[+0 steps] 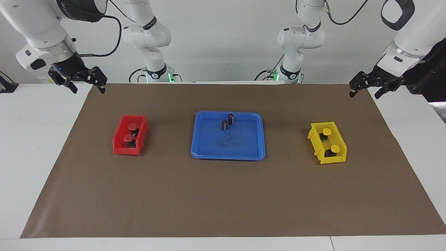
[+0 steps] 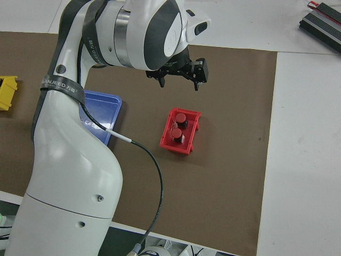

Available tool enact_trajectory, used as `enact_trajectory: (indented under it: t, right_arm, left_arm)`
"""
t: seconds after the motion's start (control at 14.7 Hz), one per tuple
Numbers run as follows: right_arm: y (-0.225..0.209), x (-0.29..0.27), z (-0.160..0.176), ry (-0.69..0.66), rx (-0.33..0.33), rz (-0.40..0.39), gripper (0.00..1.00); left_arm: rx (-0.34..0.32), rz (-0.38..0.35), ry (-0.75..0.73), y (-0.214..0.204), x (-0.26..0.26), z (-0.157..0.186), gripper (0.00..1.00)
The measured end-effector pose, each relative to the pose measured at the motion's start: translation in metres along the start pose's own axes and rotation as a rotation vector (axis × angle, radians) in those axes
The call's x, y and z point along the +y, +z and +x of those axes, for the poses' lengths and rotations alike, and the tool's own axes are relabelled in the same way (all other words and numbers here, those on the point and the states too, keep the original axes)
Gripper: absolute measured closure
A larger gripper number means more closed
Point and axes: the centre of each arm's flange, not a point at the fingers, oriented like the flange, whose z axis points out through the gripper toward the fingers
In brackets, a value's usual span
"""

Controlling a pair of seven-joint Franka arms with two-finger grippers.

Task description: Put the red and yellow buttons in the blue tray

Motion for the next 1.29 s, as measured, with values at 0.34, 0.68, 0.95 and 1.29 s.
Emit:
enact_trajectory:
  t: [0.34,0.68,0.95,1.29]
  right_arm:
    - [0.0,0.0,0.0,0.0,0.0,0.0,0.0]
    - [0.002,0.0,-0.002,0.0,-0.02,0.002,0.0]
    - [0.0,-0.001,-0.001,-0.002,-0.007,0.001,0.0]
    - [0.026,-0.021,0.014,-0.041,0.034,-0.002,0.04]
  left_arm:
    - [0.0,0.0,0.0,0.0,0.0,0.0,0.0]
    - [0.0,0.0,0.0,0.0,0.0,0.0,0.0]
    - [0.0,0.0,0.0,0.0,0.0,0.0,0.0]
    - [0.0,0.0,0.0,0.0,0.0,0.0,0.0]
